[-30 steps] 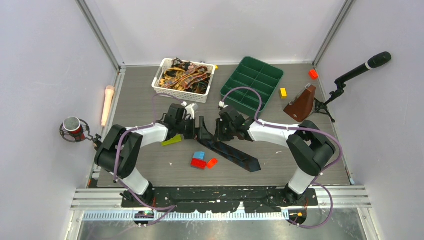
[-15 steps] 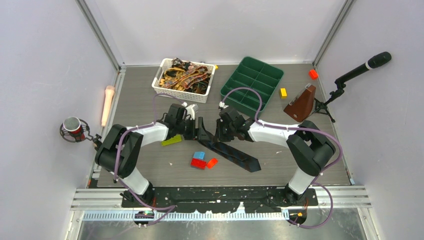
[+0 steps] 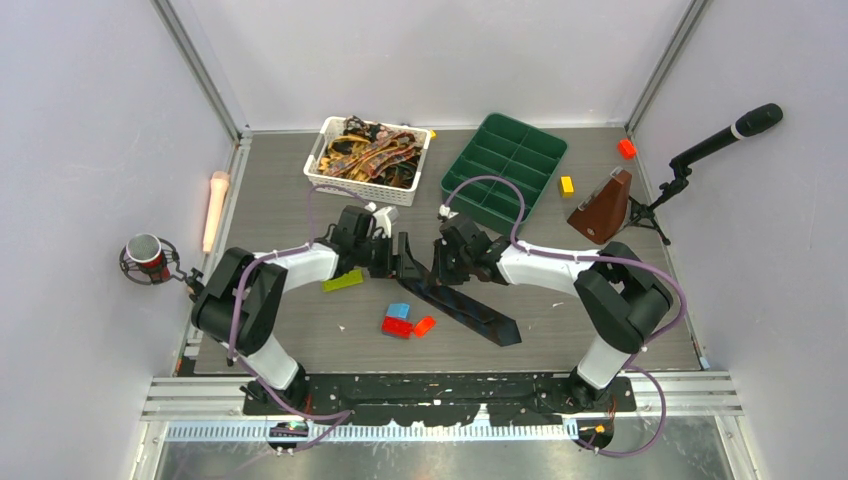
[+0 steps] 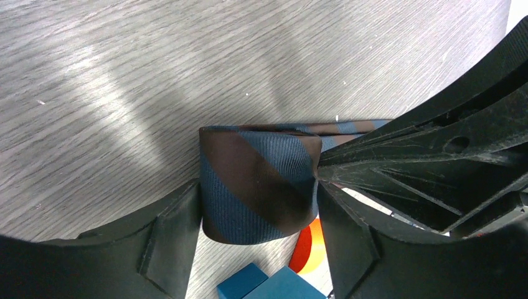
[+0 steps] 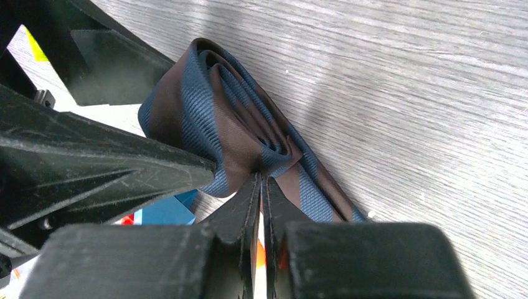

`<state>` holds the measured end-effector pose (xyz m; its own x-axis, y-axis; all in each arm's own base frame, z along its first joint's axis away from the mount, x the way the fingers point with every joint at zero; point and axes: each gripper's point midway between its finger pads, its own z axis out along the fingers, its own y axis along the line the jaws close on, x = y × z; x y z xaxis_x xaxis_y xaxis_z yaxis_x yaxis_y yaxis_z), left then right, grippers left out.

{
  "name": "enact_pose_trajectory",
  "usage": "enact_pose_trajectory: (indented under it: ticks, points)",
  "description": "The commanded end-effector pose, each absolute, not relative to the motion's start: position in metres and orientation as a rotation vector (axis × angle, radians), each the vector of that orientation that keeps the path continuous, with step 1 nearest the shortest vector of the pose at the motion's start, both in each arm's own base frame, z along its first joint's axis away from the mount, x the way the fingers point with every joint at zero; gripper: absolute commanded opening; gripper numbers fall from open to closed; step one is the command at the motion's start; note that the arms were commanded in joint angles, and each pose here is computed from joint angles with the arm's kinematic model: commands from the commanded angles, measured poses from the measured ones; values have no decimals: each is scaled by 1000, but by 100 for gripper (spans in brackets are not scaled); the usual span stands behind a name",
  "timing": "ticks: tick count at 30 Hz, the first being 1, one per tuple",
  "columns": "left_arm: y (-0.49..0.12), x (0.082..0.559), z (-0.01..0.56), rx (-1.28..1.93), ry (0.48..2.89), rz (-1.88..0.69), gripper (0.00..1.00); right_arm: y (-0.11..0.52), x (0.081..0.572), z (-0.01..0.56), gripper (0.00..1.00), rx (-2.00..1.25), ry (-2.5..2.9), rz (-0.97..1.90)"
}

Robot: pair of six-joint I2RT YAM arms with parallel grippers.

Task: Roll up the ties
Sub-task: Roll the tie at the center of the board.

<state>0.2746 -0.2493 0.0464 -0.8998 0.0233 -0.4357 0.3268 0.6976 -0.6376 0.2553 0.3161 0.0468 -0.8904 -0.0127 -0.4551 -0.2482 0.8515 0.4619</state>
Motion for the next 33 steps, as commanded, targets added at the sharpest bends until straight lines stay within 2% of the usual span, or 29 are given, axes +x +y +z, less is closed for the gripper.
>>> enact_pose_trajectory:
  ticks: [1,5,17,28,33]
  points:
    - [-255,284,54,288,2478,-1052,73,319,257,58,11,-221,2537,746]
    - [-254,285,54,274,2480,-1041,80,319,257,58,11,-219,2537,745]
    - [-255,293,44,261,2502,-1013,79,318,257,58,11,-218,2539,740]
    - [-258,282,47,322,2493,-1069,61,318,259,57,11,-208,2539,730]
    - [-259,280,52,348,2477,-1072,59,315,261,61,15,-198,2524,713]
